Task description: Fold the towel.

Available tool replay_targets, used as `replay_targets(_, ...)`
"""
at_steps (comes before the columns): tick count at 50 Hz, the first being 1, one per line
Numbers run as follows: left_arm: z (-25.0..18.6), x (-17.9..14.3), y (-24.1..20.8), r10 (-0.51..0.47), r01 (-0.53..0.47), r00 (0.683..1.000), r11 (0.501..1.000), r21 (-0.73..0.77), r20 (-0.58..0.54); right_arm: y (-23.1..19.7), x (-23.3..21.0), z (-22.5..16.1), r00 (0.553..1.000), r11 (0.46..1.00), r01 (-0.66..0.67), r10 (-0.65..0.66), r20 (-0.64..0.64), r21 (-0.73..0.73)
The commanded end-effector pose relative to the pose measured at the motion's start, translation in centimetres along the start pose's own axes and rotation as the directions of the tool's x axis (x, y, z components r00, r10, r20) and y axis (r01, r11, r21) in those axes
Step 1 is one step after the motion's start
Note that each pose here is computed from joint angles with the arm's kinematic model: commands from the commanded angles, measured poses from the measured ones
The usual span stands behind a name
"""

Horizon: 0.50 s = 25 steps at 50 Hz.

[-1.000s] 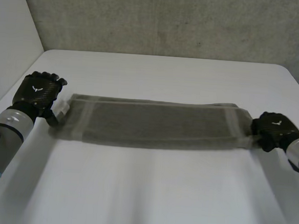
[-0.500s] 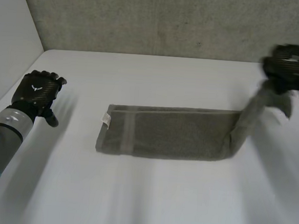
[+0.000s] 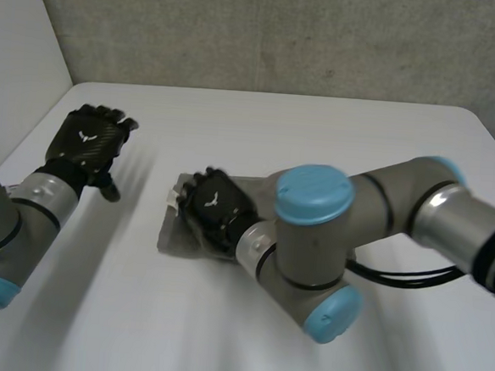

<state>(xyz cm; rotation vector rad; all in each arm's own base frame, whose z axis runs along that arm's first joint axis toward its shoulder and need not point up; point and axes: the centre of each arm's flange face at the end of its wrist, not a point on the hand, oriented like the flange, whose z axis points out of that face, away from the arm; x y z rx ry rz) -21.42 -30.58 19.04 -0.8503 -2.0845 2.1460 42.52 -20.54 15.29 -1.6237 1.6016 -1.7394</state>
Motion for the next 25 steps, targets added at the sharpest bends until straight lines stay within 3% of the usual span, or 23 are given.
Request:
replay_targets(1,0.6,1.6,-3.1,-0.099,0.104,0.994,0.991,0.088,-0.055,-1.9,6.9,-4.1,0.98,0.996,-0.074,0.083,-0.182,0.057)
replay_targets(7,0.8,3.2,-4.8,-0.192,0.207,0.974,0.97,0.126,-0.12,1.2,10.7,-7.9,0.944,0.985,-0.171,0.156,-0.29,-0.026)
replay_targets(12,0.4,7.2,-5.2,-0.262,0.291,0.935,0.952,0.094,-0.24,5.6,11.1,-10.3,0.924,0.958,-0.254,0.199,-0.327,-0.135)
replay_targets(18,-0.2,10.8,-3.6,-0.262,0.287,0.911,0.957,0.033,-0.317,9.2,10.4,-11.7,0.911,0.922,-0.332,0.259,-0.32,-0.199)
replay_targets(25,-0.7,11.8,-2.4,-0.265,0.278,0.904,0.961,-0.01,-0.336,12.1,10.5,-12.9,0.893,0.906,-0.371,0.289,-0.344,-0.201)
